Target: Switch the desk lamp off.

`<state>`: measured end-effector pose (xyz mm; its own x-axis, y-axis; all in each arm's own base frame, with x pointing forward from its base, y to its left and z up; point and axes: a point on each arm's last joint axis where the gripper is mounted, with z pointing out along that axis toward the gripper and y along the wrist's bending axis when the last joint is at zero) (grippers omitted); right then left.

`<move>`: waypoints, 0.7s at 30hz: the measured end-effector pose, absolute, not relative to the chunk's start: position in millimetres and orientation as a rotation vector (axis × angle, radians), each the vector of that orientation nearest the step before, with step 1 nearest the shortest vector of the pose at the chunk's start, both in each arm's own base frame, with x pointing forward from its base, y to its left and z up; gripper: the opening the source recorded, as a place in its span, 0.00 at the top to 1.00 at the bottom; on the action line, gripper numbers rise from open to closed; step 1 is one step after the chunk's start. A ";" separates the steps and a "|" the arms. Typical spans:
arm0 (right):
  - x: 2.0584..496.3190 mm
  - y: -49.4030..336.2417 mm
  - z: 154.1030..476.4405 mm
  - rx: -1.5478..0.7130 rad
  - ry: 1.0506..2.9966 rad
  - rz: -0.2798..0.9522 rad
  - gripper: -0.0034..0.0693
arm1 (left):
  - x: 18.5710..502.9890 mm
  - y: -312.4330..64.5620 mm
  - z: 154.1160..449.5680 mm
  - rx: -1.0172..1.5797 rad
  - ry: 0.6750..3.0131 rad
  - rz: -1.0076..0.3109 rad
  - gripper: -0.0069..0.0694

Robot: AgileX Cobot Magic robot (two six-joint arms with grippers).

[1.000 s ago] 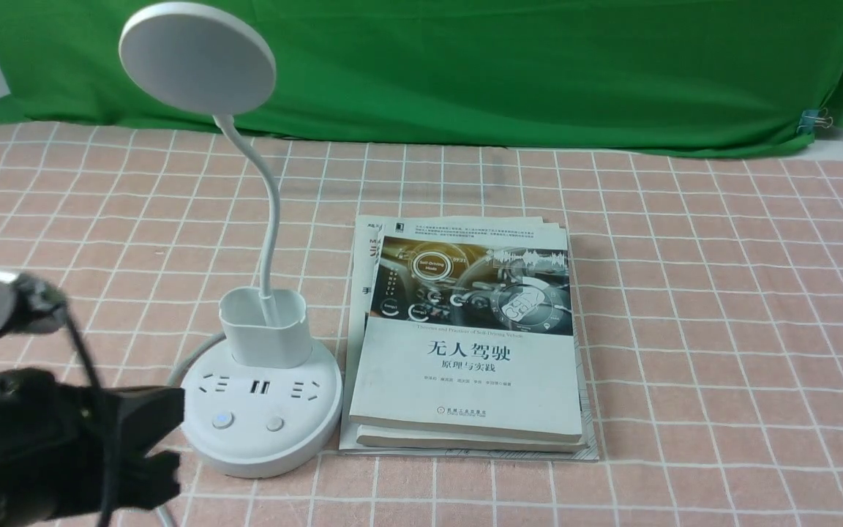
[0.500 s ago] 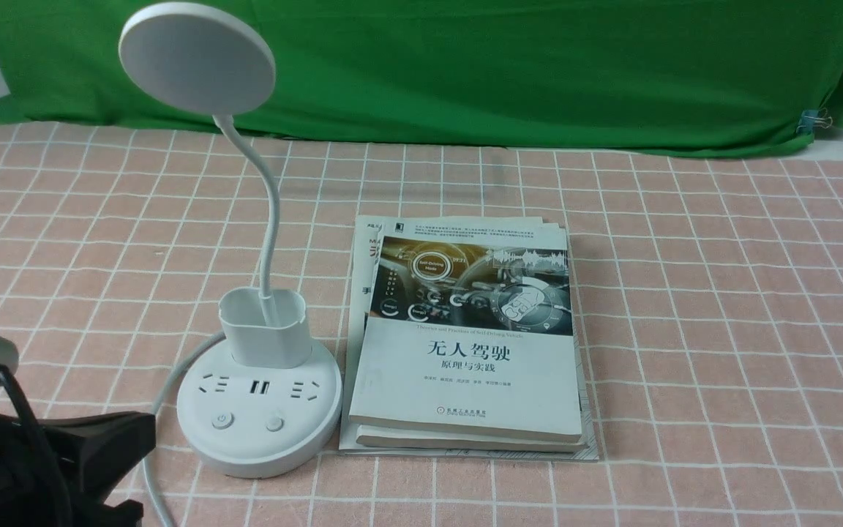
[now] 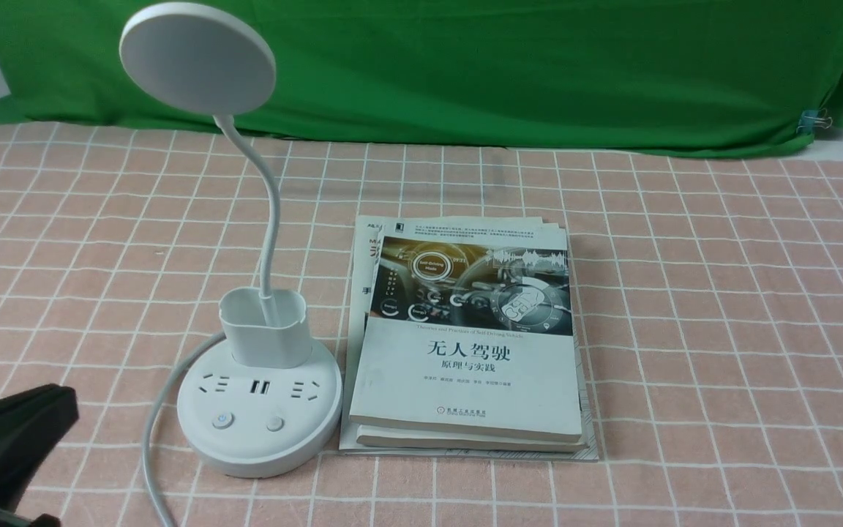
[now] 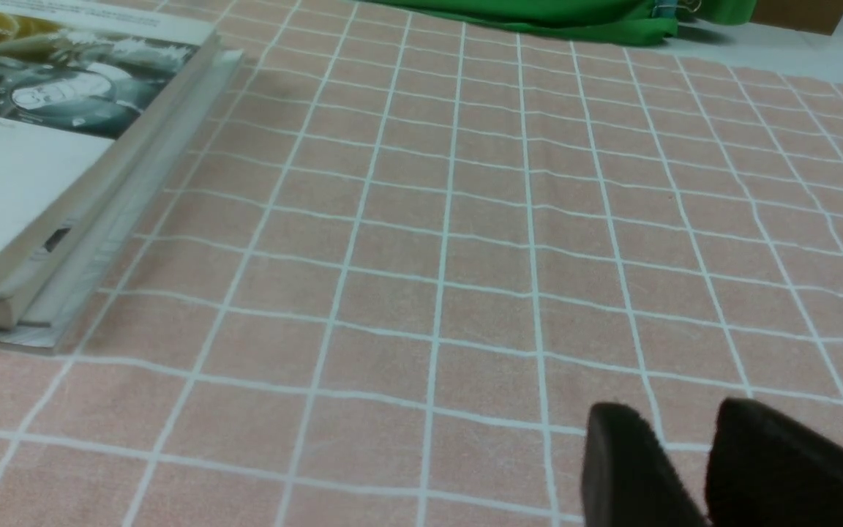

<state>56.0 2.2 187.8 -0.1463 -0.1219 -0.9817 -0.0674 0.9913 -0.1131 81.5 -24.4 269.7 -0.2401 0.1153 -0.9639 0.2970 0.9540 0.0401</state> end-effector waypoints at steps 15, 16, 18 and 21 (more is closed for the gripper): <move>56.0 2.2 187.8 -0.142 1.719 -0.048 0.62 | 55.6 0.3 190.1 -0.020 1.726 0.008 0.91; 56.0 2.2 187.8 -0.142 1.719 -0.048 0.62 | 55.6 0.3 190.3 -0.023 1.725 0.005 0.91; 56.0 2.2 187.8 -0.142 1.719 -0.048 0.62 | 55.5 0.1 188.8 -0.041 1.736 -0.014 0.91; 56.0 2.2 187.8 -0.142 1.719 -0.048 0.62 | 54.8 -0.2 185.4 -0.052 1.775 -0.027 0.91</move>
